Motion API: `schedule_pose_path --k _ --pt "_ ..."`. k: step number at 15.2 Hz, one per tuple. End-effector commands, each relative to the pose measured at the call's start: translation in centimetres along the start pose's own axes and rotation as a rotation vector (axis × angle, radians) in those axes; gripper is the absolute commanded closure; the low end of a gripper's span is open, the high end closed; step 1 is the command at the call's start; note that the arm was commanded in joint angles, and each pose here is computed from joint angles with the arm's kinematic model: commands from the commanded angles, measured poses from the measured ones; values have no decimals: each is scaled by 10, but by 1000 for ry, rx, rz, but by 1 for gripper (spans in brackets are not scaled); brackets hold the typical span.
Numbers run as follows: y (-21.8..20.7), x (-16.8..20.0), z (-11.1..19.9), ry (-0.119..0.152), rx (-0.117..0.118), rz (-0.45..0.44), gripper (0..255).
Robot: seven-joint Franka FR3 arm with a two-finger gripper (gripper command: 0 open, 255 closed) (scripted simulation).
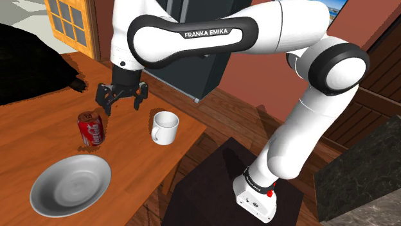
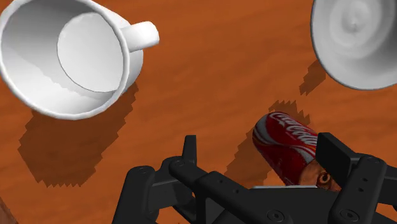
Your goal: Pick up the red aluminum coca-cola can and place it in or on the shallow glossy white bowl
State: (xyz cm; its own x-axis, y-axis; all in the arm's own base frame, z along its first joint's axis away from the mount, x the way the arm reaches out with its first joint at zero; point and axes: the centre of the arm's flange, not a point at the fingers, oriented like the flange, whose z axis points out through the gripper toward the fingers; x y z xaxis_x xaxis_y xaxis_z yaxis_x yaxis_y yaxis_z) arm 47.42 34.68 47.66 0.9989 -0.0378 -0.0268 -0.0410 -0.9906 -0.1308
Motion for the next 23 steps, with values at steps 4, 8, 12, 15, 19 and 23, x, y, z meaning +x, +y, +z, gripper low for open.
schedule_pose_path --k 4,8,12,15,19,23 --pt "-56 26 24 13 2 -1 0" --pt "-72 33 41 16 2 -1 0" --pt "-72 34 62 16 2 -1 0" --pt "-72 34 71 16 2 -1 0" --pt "-72 34 71 16 2 -1 0" --pt "-72 34 71 16 2 -1 255"
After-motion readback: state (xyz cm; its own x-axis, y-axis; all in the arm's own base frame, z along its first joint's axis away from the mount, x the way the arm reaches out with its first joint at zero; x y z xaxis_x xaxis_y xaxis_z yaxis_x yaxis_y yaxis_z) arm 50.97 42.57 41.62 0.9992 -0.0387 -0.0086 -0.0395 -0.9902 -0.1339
